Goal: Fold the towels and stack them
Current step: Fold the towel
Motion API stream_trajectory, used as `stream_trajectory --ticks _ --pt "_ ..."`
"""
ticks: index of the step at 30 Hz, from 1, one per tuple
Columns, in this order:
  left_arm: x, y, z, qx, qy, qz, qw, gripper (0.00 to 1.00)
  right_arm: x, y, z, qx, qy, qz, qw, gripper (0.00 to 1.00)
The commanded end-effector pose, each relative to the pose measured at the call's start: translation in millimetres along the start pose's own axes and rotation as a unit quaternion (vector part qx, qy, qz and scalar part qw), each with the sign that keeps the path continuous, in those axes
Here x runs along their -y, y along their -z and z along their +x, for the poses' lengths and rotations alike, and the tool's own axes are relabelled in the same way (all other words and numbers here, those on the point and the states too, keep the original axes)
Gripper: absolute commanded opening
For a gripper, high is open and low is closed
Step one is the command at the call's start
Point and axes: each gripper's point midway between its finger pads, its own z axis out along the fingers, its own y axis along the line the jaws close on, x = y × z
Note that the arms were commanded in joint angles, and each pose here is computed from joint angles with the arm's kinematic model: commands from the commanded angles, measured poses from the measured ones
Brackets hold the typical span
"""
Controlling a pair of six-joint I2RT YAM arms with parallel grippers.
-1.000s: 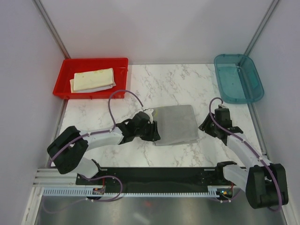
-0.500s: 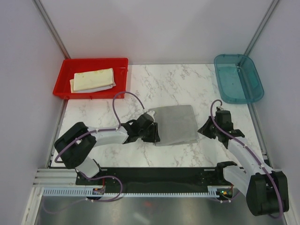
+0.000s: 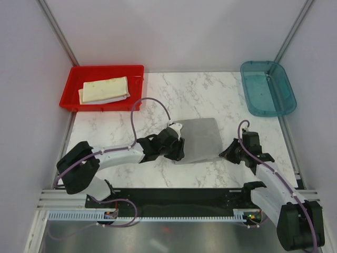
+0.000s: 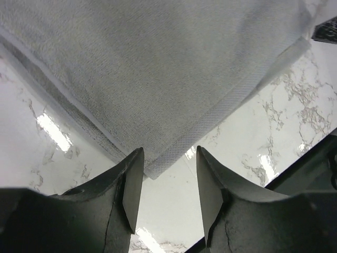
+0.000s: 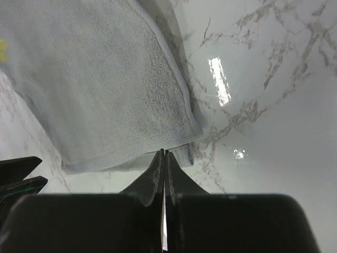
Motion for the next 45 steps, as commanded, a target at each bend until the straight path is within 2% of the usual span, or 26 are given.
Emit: stream_trajectory --ticks 1,5,10,17,26,34,41,45 --pt "9.0 15.2 -25.4 0.042 -0.093 0.010 0.995 0.52 -12.6 2.5 2.6 -0.001 -0.008 -0.035 0.999 0.00" --pt "12.3 14.2 -19.3 0.032 -0.153 0.025 0.987 0.50 -4.7 -1.4 11.1 -0.006 -0.014 -0.030 0.999 0.00" --pt "1.1 2.7 -2.3 0.004 -0.181 0.012 0.983 0.47 4.4 -7.8 14.6 -0.006 -0.019 -0.018 1.000 0.00" --pt "5.7 -6.3 15.6 -0.015 -0.224 0.019 0.974 0.49 13.0 -11.0 12.7 0.004 -0.019 0.002 1.000 0.00" --pt "3.0 -8.7 22.8 -0.019 -0.248 0.015 0.968 0.49 13.1 -10.7 11.5 0.007 -0.018 0.002 1.000 0.00" --pt "-5.0 -20.7 40.2 -0.048 -0.268 -0.001 0.962 0.47 13.3 -11.0 10.8 0.008 -0.017 0.002 1.000 0.00" --pt "-9.5 -21.5 40.7 -0.046 -0.271 -0.015 0.961 0.38 13.3 -10.7 8.6 0.013 -0.016 0.004 1.000 0.00" --pt "-10.4 -18.2 37.4 -0.042 -0.273 -0.021 0.961 0.41 14.7 -11.3 9.5 0.011 -0.016 0.007 1.000 0.00"
